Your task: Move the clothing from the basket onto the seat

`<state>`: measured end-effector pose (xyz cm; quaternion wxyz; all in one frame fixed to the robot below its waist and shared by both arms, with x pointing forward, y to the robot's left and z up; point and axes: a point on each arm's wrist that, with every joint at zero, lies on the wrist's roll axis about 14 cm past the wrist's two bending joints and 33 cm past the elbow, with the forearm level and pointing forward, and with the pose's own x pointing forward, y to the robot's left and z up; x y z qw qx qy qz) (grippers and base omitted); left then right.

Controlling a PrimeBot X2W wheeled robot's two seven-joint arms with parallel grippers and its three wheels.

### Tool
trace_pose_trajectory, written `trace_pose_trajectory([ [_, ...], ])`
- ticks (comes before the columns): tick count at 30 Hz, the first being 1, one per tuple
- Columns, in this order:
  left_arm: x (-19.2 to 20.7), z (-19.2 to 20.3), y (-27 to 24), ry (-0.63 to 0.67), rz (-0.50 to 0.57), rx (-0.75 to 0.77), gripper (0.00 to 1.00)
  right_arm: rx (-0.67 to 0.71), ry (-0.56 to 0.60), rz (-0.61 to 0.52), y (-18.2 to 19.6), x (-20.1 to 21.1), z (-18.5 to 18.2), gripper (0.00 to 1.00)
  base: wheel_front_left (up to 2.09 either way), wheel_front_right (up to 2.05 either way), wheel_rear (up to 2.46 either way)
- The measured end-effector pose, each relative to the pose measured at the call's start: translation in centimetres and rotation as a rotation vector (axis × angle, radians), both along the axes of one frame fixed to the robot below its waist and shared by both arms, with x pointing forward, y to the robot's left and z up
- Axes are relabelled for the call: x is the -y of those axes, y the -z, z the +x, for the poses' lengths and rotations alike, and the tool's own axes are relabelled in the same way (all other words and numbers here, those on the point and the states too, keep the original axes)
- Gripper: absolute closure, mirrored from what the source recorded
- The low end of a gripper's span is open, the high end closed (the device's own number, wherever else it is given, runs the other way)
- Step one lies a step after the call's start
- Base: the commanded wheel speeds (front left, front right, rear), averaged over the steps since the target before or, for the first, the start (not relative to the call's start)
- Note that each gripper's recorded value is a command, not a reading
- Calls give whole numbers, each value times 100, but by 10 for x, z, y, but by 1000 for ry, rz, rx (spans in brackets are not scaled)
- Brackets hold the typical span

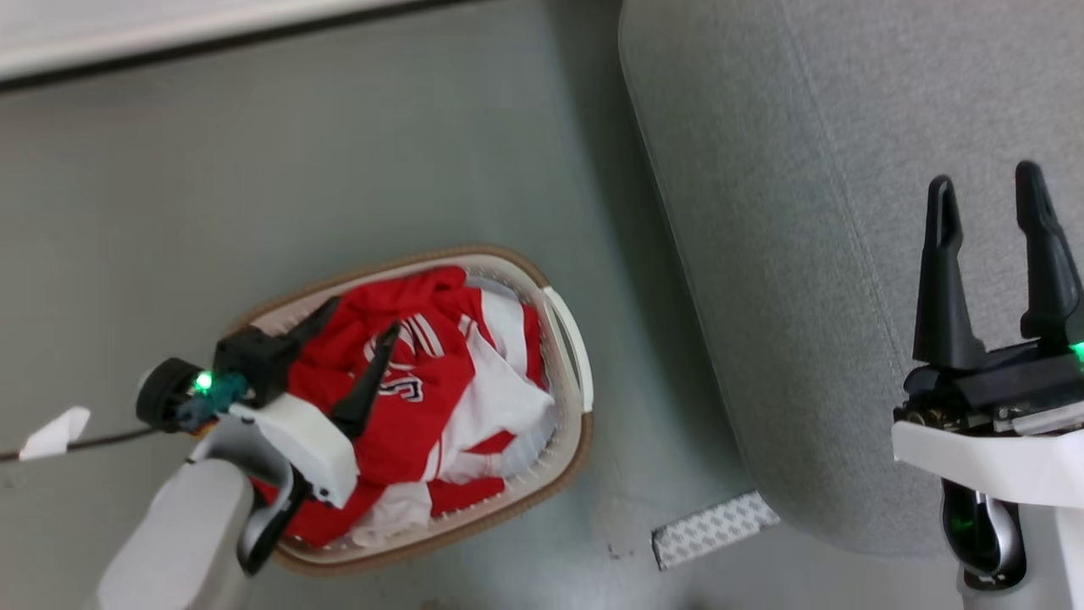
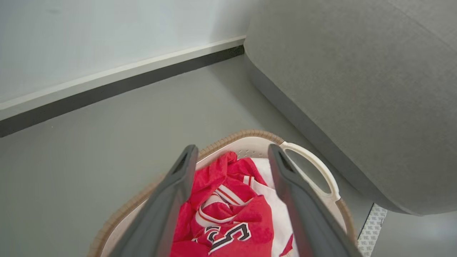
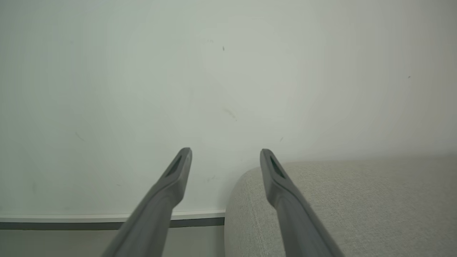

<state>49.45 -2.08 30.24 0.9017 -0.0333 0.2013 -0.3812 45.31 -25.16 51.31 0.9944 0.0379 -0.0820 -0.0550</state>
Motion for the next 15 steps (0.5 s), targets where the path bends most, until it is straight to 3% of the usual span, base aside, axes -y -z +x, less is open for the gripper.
trace_pose_trajectory([
  [15, 3, -26, 139, 247, 337, -254, 0, 5, -9, -33, 12, 3, 25, 0, 0, 0, 0],
])
